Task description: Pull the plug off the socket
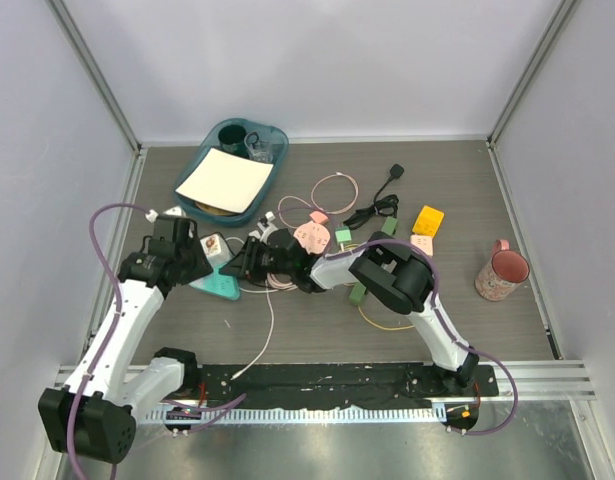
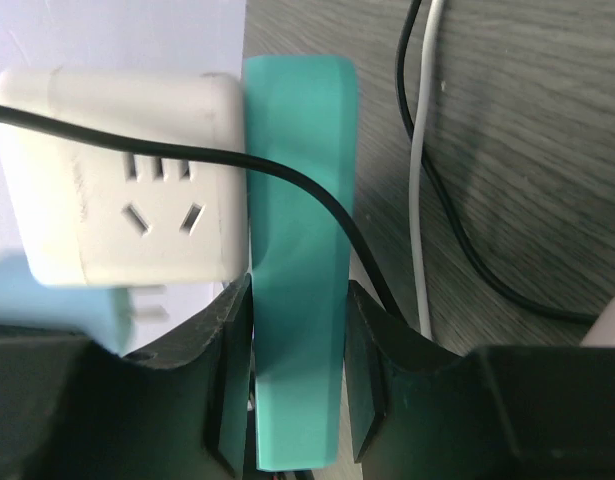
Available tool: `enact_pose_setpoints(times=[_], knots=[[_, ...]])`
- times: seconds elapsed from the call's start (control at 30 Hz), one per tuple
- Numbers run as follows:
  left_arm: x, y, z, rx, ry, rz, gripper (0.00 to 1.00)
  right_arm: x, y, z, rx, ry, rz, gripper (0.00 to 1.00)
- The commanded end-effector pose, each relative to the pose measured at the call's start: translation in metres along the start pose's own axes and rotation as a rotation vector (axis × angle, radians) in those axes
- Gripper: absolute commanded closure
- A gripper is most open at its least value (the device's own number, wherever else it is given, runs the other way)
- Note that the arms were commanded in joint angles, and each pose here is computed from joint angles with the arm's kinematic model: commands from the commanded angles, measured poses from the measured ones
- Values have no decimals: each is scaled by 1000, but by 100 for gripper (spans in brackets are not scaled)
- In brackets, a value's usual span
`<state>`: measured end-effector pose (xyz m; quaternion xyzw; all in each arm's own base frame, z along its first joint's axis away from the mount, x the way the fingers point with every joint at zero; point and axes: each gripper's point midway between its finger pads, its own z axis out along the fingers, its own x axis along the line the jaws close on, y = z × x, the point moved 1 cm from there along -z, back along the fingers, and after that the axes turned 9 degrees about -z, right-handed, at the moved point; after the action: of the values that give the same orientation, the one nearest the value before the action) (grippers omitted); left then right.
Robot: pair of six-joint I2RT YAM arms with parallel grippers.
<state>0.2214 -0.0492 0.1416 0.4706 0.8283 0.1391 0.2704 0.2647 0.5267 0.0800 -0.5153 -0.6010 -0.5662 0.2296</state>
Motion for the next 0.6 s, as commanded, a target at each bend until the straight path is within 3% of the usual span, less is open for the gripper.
enact_pose_setpoints(times=[0.0,0.1,0.27,0.4,0.57], knots=[[-6,56,-14,-202,24,62,100,-16,-2,-9,37,-121,-111,99],[2,53,-6,-148,91,93,100,-10,-1,-7,33,-104,-127,99],[4,60,-7,-199,108,42,100,9,2,-6,18,-5,-73,99],[30,71,-5,-202,229,-55,100,1,3,-11,10,-31,-61,99],[55,84,5,-215,243,-219,100,-5,2,-17,12,-25,-37,99]])
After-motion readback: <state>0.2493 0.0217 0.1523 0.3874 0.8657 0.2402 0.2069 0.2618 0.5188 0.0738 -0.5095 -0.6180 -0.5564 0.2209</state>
